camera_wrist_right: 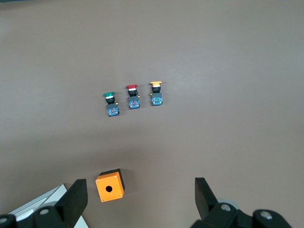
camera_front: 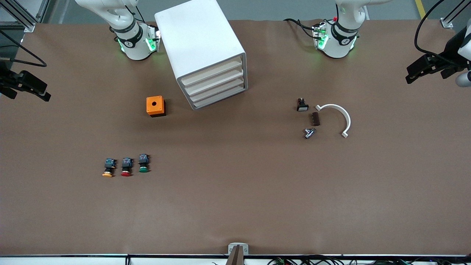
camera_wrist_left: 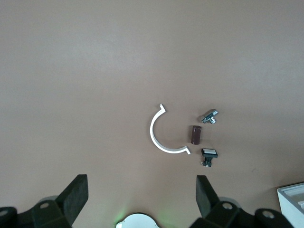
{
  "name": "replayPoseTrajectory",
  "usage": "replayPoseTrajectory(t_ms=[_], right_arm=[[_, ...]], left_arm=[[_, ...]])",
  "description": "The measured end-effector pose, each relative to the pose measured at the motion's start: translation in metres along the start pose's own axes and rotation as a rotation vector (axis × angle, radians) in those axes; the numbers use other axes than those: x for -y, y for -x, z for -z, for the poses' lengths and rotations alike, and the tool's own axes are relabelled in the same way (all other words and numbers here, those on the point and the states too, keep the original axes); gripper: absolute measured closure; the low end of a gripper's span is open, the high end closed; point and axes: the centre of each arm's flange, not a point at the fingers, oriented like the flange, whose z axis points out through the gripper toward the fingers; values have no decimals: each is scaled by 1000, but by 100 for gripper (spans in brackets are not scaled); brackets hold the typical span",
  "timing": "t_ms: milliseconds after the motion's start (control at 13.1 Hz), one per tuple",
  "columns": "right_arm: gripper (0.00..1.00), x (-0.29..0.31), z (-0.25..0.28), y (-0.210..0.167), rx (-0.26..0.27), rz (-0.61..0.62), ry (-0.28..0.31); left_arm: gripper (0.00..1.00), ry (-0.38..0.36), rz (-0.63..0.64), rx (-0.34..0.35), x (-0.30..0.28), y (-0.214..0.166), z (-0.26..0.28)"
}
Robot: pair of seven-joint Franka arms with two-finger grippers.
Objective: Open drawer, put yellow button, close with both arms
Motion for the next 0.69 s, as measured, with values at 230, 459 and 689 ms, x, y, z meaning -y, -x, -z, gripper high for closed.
replayPoseTrajectory(t_ms=[230, 459, 689], right_arm=[[0, 0, 0, 0, 0, 0, 0], [0, 0, 0, 0, 0, 0, 0], [0, 0, 1, 0, 0, 0, 0]], left_arm=[[0, 0, -1, 11, 0, -4, -5], [0, 5, -1, 24, -1, -19, -14], [0, 8, 0, 73, -1, -48, -47]])
